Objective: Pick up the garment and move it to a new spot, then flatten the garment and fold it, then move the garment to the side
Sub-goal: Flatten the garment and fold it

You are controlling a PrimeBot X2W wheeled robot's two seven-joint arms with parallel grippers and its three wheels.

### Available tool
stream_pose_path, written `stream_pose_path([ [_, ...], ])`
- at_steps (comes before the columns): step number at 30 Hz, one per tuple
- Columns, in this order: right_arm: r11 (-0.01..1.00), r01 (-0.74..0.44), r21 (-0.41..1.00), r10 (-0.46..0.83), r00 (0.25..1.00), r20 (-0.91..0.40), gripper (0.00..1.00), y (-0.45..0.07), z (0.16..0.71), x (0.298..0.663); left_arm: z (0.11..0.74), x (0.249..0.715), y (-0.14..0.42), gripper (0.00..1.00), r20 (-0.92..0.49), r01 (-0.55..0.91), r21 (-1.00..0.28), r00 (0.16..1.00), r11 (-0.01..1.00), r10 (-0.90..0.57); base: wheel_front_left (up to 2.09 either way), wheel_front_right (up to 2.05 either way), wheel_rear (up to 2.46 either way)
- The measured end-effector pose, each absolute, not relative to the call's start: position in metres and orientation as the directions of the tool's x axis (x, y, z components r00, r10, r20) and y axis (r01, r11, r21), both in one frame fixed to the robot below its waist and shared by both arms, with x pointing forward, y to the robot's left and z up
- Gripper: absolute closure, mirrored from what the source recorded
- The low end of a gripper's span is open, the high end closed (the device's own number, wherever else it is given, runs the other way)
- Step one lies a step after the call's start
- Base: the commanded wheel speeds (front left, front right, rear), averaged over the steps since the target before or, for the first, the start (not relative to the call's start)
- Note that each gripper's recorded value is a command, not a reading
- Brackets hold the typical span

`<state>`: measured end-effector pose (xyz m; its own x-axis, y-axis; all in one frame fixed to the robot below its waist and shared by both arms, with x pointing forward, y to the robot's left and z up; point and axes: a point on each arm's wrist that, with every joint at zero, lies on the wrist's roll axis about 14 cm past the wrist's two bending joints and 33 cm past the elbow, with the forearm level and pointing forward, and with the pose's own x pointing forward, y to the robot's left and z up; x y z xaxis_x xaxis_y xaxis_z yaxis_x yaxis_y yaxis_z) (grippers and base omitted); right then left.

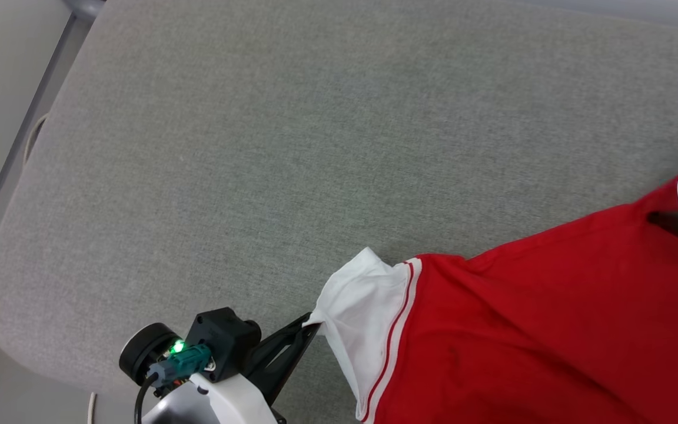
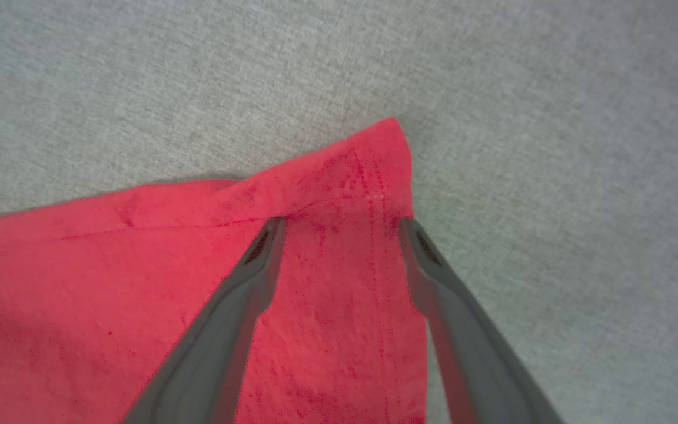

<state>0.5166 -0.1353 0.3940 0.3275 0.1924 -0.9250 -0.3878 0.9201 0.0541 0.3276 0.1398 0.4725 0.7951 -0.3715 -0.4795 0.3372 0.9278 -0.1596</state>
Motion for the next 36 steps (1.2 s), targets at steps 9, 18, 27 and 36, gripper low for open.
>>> stream_pose_path([
  [9,0.914,-0.4,0.065,0.181,0.259,-0.949,0.0,-0.124,0.353,0.525,0.464,0.328,0.15,1.0,-0.512,0.288,-0.153,0.795,0.945,-0.325,0.0,0.0,0.0],
  [18,0.914,-0.4,0.065,0.202,0.309,-0.929,1.0,-0.121,0.352,0.531,0.465,0.33,0.151,1.0,-0.505,0.281,-0.148,0.803,0.948,-0.317,0.0,0.0,0.0],
  [27,0.915,-0.399,0.055,0.247,0.448,-0.859,1.0,-0.118,0.382,0.541,0.481,0.335,0.155,1.0,-0.443,0.285,-0.128,0.841,0.95,-0.312,0.0,0.0,0.0],
  [36,0.921,-0.389,0.004,0.281,0.658,-0.698,1.0,-0.129,0.458,0.55,0.522,0.345,0.169,1.0,-0.3,0.283,-0.064,0.909,0.957,-0.289,0.0,0.0,0.0],
])
